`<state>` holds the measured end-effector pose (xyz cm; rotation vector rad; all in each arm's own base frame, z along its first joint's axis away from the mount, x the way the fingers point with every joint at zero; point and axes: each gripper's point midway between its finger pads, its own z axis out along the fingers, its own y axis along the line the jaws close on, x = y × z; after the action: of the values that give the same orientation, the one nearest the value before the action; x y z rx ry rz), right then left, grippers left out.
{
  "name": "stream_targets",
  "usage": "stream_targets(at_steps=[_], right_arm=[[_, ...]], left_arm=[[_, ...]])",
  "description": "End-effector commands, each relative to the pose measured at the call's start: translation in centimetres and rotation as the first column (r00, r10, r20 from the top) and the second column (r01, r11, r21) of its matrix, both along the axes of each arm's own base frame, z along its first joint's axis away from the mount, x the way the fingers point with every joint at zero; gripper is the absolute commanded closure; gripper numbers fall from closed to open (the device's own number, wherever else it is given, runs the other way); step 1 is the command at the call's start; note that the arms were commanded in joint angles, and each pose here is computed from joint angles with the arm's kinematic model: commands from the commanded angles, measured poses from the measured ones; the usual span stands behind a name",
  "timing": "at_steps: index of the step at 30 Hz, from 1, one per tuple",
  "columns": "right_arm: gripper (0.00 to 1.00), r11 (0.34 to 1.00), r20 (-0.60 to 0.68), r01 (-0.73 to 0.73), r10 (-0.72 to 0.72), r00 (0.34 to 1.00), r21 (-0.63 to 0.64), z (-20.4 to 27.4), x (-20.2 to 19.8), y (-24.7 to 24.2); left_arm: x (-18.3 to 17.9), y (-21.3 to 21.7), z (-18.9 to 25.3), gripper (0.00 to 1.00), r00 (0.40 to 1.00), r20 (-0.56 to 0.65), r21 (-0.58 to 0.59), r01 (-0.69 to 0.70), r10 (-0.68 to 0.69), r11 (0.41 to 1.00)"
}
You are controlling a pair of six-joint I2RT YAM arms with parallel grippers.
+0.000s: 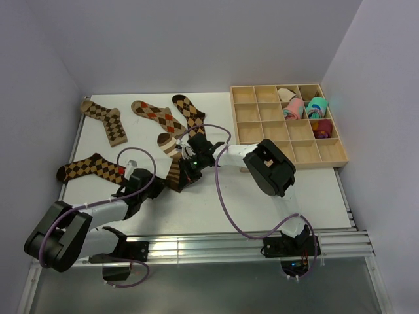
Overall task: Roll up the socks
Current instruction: Roll the sock at the center of the board.
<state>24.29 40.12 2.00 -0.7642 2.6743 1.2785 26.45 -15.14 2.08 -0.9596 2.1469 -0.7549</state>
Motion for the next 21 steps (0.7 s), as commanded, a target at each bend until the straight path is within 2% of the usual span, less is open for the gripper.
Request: stream_targets(at_steps=[1,4,6,7,11,13,16,17,19,20,21], right_arm=[[1.0,0.996,0.096,0.037,-0.029,0.995,-0.082,-0.9,1.7,-1.1],[0.96,0.994,0.173,0.049,-0.031,0.984,-0.103,0.0,2.2,-1.3],[0.88,0.991,0.254,0.071,-0.041,0.966,-0.112,1.1,2.6,-1.4],[0.79,0.989,0.277,0.081,-0.045,0.96,-0.122,1.1,2.6,-1.6],[0.6,0.986,0.43,0.113,-0.05,0.902,-0.121,3.4,2.7,-1.5],[0.55,0.984,0.53,0.131,-0.045,0.847,-0.125,4.7,2.9,-2.1],[0.55,0.988,0.656,0.106,-0.005,0.755,-0.115,5.5,2.1,-1.8],[0.55,0.988,0.722,0.118,-0.013,0.691,-0.095,7.0,2.7,-1.7],[0.55,0.994,0.766,0.07,0.022,0.642,-0.087,6.8,1.3,-1.2],[0.55,0.998,0.802,0.053,-0.006,0.598,-0.032,8.1,1.3,-0.4],[0.55,0.999,0.825,0.02,0.02,0.565,-0.038,8.1,1.0,-0.2]], left_arm=[[-3.0,1.9,-4.0,0.74,0.985,-0.173,0.118,0.019,0.002,0.993],[-2.9,1.9,-3.9,0.81,0.983,-0.181,0.131,0.023,0.001,0.991],[-2.9,1.9,-3.9,0.87,0.982,-0.187,0.141,0.035,-0.008,0.989],[-2.9,1.9,-3.9,0.91,0.981,-0.194,0.148,0.04,-0.01,0.988],[-2.6,1.5,-3.4,0.93,0.977,-0.211,0.159,0.076,-0.041,0.984],[-2.8,1.5,-3.4,0.93,0.972,-0.228,0.169,0.093,-0.053,0.981],[-2.9,1.3,-2.9,0.93,0.968,-0.241,0.171,0.109,-0.066,0.979],[-2.8,1.2,-2.6,0.93,0.969,-0.237,0.168,0.114,-0.073,0.979],[-3.0,1.1,-2.3,0.93,0.966,-0.247,0.168,0.124,-0.08,0.978],[-2.8,1.0,-2.0,0.93,0.966,-0.243,0.165,0.129,-0.086,0.978],[-2.9,0.9,-1.9,0.93,0.965,-0.246,0.164,0.135,-0.092,0.977]])
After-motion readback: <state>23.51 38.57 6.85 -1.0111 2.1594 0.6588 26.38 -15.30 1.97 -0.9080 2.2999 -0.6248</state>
